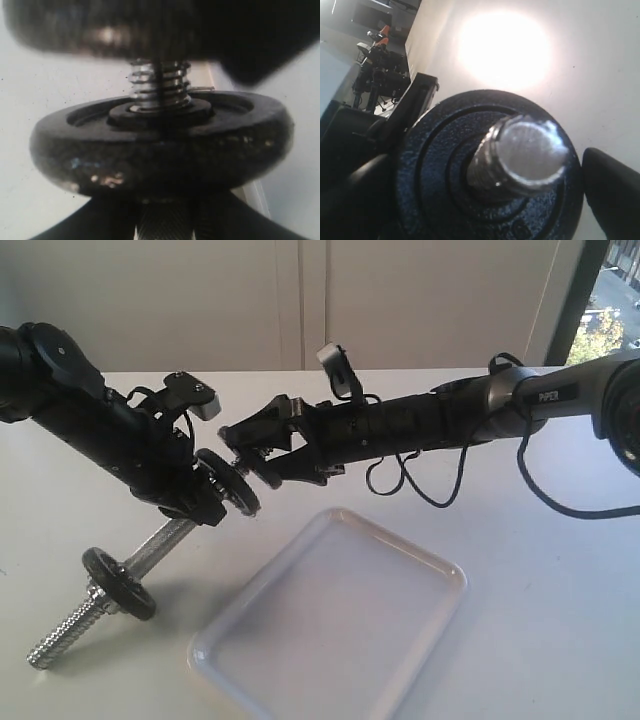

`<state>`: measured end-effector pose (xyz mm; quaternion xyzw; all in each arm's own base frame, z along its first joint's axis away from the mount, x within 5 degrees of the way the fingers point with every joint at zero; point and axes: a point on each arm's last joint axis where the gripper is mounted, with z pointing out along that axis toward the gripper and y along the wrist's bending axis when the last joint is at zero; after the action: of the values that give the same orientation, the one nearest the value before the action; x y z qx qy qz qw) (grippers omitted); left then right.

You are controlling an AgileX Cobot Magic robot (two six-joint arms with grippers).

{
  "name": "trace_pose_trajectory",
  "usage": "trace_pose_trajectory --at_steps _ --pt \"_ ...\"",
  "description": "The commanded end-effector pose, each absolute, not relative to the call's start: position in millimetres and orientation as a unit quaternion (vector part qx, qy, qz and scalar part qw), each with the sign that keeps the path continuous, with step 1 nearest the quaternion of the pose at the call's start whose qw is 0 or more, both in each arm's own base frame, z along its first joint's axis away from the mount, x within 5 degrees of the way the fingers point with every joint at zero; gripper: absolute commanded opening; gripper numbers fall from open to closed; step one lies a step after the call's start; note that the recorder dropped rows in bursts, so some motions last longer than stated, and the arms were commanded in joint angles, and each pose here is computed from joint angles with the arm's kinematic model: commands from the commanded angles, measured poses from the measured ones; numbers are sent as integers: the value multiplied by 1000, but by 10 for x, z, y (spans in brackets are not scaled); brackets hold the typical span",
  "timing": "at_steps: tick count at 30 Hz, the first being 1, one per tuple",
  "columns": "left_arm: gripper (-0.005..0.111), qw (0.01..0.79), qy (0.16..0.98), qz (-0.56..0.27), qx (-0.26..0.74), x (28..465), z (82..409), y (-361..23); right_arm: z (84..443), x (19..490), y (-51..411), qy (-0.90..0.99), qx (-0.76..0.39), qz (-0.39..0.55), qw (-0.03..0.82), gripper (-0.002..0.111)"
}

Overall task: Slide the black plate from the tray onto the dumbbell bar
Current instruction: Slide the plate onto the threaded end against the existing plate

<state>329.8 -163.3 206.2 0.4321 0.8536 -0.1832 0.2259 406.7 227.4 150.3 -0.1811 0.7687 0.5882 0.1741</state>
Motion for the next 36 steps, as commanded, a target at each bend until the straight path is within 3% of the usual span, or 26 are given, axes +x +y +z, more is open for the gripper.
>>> trace_pose_trajectory --at_steps 1,11,14,18,22,36 --pt "0 261 843 -211 420 3270 2287 -1712 1776 3909 2521 714 -198 652 161 0" --pt "0 260 843 -211 421 3268 2287 -1712 1772 3772 2718 710 -219 654 143 5" --pt "0 260 843 -211 421 3268 2287 -1712 1772 3777 2711 710 -218 654 144 24" --pt "0 260 843 -211 421 3268 2287 -1712 1772 3782 2703 710 -218 654 145 67" --pt "0 258 843 -210 422 3272 2270 -1711 1751 3777 2701 715 -229 644 147 90" --pt "0 257 844 -209 423 3274 2261 -1710 1710 3897 2544 735 -212 623 161 92"
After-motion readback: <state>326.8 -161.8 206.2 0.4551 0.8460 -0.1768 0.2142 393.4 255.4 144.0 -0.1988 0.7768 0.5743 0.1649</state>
